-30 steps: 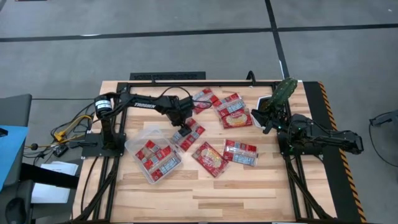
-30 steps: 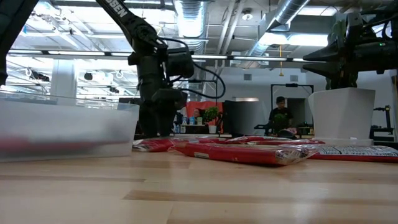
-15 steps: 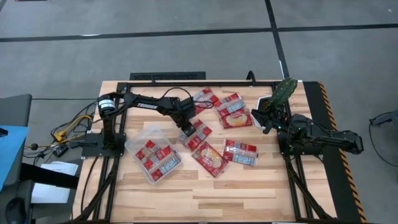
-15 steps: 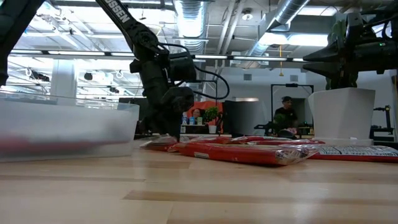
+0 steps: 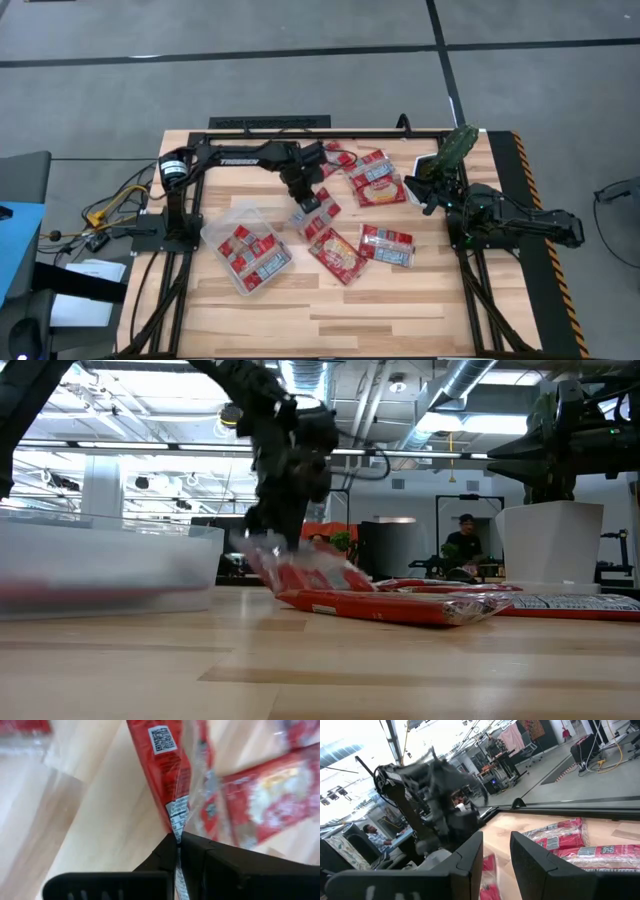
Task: Sort popcorn bags into baskets
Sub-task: Put the red popcorn bag into the transparent bin
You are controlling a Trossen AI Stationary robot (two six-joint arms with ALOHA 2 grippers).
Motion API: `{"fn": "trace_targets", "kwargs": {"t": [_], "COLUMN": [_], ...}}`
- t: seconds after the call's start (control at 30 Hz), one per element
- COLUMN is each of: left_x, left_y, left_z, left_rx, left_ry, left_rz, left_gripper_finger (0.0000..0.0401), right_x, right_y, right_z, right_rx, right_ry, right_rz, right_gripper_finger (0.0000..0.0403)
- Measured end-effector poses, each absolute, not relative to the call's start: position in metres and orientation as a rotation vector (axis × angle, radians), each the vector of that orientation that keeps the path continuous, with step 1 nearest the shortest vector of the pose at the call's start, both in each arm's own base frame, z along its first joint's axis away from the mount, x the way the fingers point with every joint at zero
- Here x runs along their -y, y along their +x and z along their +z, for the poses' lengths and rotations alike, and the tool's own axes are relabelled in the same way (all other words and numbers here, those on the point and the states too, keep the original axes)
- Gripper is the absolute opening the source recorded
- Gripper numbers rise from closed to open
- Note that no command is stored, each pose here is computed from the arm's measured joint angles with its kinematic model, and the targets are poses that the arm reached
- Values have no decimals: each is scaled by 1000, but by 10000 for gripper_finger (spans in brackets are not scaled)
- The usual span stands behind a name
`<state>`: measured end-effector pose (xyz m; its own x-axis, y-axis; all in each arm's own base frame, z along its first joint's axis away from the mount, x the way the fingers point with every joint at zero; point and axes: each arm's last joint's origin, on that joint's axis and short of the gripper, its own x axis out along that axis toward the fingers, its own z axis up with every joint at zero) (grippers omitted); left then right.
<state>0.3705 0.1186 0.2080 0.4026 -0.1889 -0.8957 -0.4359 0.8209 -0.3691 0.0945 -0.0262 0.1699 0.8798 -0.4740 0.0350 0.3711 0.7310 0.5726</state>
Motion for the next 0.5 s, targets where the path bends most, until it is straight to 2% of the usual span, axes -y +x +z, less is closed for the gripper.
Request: {"fn": "trace_targets", "kwargs": {"t": [0.23, 0.5], "left_x": [-109, -84], "left_y": [361, 298], "left_z": [272, 321], "left_rx": [-1227, -1235], "left_ry": [-547, -578], "left_rz": [108, 183], "left_gripper_finger": [0, 0], "right_x": [26, 26], "right_y": [94, 95], "right_z": [170, 170], "right_rx": [183, 182], "right_ry": [587, 584], "right_rz": [-468, -468], "right_gripper_finger": [123, 123]}}
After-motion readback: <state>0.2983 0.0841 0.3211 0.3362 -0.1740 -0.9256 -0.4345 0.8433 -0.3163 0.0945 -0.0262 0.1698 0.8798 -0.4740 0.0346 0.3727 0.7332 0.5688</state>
